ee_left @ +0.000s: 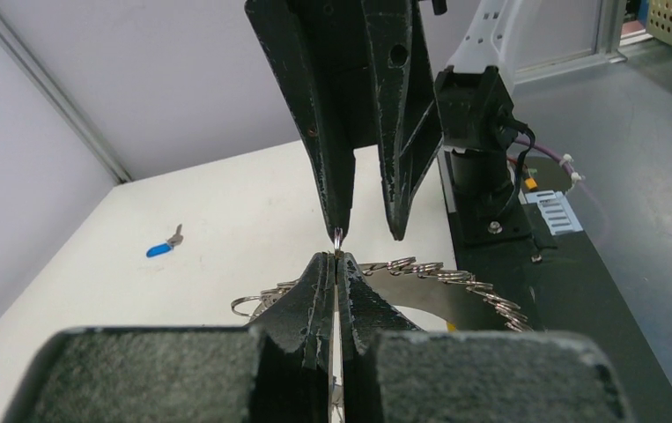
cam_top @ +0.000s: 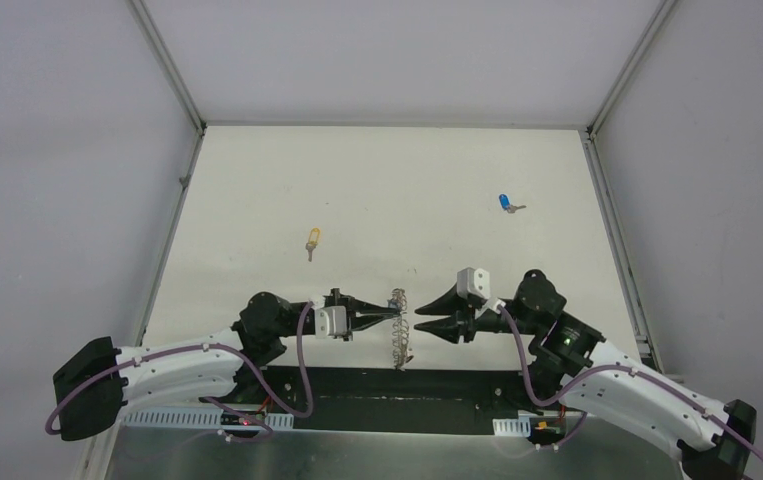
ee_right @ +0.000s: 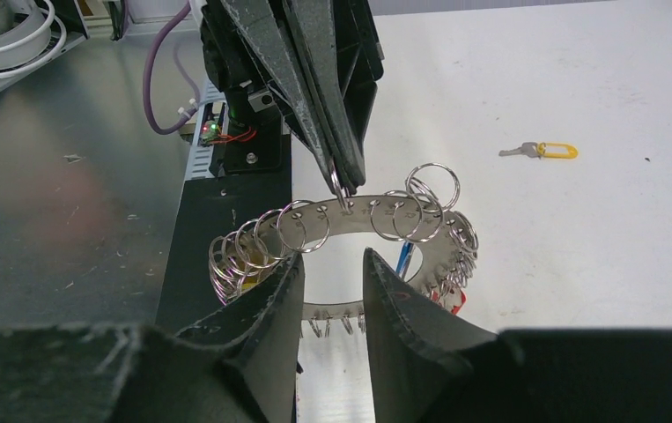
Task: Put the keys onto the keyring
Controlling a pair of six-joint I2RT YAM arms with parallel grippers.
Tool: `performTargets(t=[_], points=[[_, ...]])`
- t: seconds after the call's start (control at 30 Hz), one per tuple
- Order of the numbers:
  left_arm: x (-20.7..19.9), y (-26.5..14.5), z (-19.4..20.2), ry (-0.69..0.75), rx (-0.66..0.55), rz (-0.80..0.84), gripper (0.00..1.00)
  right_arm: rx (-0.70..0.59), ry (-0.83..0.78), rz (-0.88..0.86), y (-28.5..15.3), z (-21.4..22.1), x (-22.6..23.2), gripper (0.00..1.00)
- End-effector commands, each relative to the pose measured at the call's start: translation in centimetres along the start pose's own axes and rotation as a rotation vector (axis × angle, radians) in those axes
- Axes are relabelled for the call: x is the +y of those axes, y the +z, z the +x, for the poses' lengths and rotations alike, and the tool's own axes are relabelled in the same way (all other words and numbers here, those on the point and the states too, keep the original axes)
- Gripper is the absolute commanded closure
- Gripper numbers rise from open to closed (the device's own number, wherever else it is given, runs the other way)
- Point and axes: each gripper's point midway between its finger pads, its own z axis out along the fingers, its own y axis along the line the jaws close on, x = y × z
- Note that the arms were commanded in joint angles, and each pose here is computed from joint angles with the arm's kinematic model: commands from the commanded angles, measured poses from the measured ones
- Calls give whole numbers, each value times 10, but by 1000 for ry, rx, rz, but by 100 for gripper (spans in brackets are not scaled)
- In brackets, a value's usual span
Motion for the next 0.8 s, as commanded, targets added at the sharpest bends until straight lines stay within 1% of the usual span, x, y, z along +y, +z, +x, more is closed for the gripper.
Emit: performTargets(t=[0.0,0.1,0.23,0.37,0.47,0.5,0.53,0.77], points=[[0,5,-44,68,-167,12,100,-100,-68,-44,3,-40,5,69],[-2,5,-50,86,-197,24,100,-106,-68,-61,7,-43,6,71],[-4,4,-54,103,-221,33,100,-122,-72,-75,10,-50,7,71],[-3,5,-55,99,-212,31,100,-129,-81,-86,11,-56,7,70],[4,5,-53,65,-183,-3,100,-125,-80,-91,12,-56,7,69],[7,5,-52,45,-165,-20,100,-118,-77,-88,12,-55,7,69],[9,5,-45,9,-120,-36,100,-111,-74,-80,12,-54,5,69],[15,-3,-37,-91,119,-65,100,-59,-63,33,4,-41,-10,66]])
